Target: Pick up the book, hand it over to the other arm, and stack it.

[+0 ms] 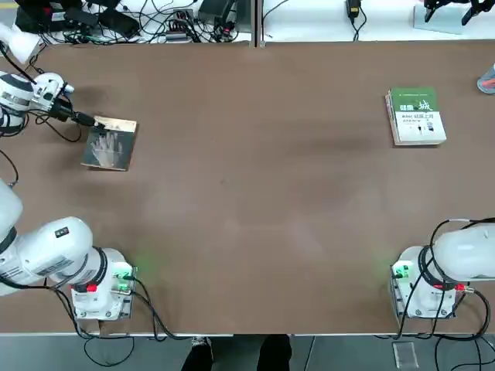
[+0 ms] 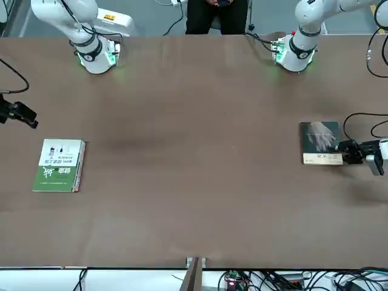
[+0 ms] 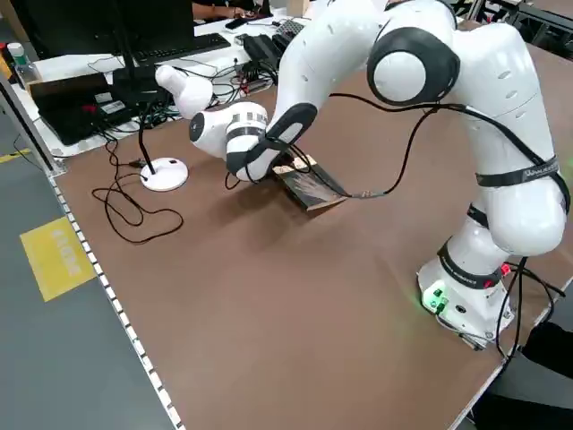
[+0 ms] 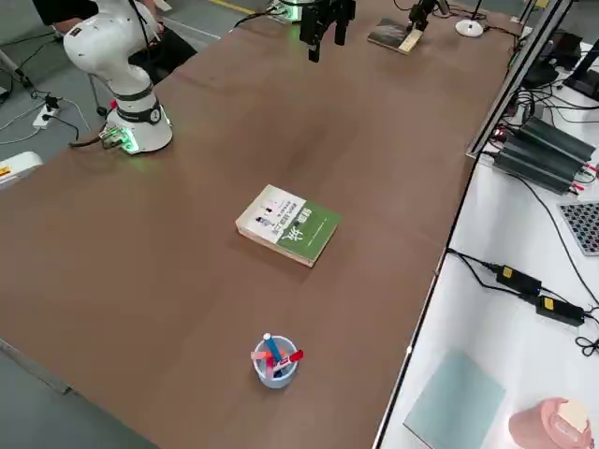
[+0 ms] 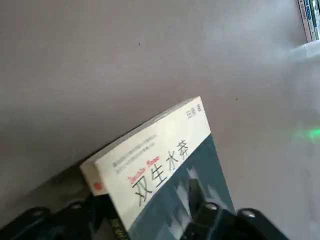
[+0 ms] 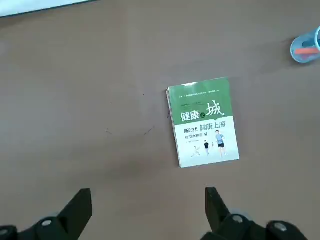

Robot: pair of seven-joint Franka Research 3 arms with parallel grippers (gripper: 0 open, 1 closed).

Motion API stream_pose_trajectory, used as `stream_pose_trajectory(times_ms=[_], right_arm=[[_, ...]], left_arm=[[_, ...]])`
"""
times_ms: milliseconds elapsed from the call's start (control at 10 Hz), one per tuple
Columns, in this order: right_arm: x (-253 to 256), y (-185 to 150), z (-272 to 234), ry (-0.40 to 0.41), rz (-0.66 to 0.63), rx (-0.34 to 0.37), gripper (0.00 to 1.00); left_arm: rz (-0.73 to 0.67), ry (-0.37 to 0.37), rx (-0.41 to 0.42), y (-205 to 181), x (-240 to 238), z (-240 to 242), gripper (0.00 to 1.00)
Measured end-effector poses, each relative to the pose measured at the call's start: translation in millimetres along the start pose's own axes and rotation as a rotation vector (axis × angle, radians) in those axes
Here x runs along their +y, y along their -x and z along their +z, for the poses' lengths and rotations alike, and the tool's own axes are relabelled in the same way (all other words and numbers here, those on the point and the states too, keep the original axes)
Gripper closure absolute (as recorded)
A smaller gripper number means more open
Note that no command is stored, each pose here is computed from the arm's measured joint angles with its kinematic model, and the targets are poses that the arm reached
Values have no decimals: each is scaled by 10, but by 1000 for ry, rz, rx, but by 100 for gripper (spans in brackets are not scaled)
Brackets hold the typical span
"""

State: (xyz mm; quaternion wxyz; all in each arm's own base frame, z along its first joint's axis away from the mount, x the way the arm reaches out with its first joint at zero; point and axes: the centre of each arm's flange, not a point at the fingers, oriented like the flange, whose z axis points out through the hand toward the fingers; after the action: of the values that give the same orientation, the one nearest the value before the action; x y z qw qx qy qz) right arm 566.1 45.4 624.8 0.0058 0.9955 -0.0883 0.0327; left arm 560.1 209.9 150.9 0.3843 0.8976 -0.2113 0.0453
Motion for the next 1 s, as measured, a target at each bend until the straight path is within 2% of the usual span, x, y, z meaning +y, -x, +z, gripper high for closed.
stream_pose_trajectory(times_ms=[200,300,900,1000], right_arm=[[1,3,3,1,0,-3,0],[1,5,4,1,0,-4,0],[1,8,8,2,-1,-8,0],[0,9,8,2,-2,-8,0]], left_arm=[[1,0,0,0,-1,-3,51],[2,-1,1,-2,-2,-7,62],[1,7,1,2,2,-15,74],[1,13,2,12,1,-30,78]])
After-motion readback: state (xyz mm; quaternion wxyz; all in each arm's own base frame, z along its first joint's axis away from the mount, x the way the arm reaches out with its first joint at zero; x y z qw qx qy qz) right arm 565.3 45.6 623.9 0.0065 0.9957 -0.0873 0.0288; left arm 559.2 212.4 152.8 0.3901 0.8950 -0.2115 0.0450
